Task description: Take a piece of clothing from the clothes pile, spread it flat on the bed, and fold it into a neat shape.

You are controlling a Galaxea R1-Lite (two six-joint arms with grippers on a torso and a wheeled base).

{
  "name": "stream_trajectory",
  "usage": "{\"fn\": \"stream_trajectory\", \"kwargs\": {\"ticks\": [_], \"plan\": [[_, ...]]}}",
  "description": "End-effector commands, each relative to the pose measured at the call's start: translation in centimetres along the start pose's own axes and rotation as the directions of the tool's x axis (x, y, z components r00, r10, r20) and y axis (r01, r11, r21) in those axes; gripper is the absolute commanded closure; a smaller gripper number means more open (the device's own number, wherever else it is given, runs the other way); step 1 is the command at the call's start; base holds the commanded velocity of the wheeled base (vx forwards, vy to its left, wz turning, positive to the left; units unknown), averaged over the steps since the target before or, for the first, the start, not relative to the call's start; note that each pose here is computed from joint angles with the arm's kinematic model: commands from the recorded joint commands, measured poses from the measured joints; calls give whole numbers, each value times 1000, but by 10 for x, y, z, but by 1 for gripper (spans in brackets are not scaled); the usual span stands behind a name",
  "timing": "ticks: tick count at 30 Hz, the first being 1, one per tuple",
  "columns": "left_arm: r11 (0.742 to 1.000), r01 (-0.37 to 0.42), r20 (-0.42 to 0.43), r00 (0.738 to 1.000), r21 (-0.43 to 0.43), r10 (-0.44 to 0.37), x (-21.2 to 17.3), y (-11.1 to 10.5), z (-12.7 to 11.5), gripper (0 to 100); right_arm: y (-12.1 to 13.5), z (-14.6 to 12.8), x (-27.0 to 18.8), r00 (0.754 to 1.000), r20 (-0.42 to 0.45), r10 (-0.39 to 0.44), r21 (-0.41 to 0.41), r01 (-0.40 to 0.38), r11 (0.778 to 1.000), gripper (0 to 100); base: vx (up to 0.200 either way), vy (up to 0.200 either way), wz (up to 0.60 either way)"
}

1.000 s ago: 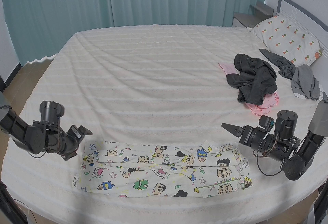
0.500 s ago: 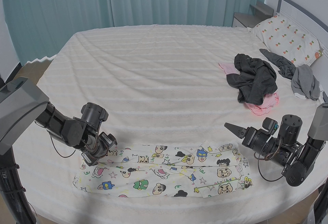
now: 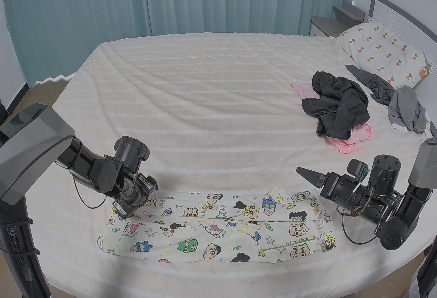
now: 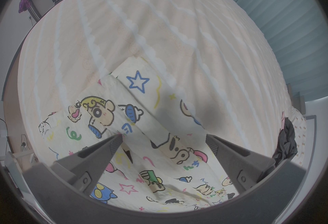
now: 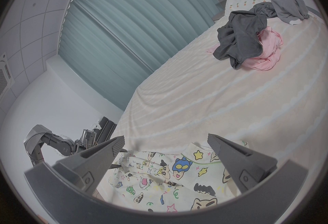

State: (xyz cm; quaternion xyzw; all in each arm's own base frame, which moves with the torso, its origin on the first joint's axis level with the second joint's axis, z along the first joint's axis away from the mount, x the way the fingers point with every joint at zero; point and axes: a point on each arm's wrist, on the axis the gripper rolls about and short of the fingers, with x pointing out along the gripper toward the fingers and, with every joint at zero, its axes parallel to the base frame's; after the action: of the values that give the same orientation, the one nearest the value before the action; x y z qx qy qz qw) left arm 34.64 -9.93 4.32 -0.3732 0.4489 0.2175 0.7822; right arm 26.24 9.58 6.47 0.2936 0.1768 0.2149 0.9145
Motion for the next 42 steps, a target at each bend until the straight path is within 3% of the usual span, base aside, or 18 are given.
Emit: {"fn": "stream_trajectory", "kwargs": {"ticks": [1, 5, 16, 42], "plan": [[1000, -13, -6, 1000, 1, 13, 3, 1, -1, 0, 0, -2, 0, 1000, -7, 1, -1, -1, 1000, 0, 0, 0, 0], [999, -39, -19, 999, 7, 39, -1, 2, -1, 0, 0, -2, 0, 1000, -8, 0, -1, 0, 1000, 0, 0, 0, 0], [1000, -15, -7, 1000, -3, 15, -18, -8, 8, 0, 0, -3, 1, 1000, -3, 6, -4, -6, 1000, 0, 0, 0, 0], [999, -45, -6, 999, 1, 45, -3, -7, 10, 0, -2, -6, 2, 1000, -11, 1, -9, -1, 1000, 0, 0, 0, 0]]}}
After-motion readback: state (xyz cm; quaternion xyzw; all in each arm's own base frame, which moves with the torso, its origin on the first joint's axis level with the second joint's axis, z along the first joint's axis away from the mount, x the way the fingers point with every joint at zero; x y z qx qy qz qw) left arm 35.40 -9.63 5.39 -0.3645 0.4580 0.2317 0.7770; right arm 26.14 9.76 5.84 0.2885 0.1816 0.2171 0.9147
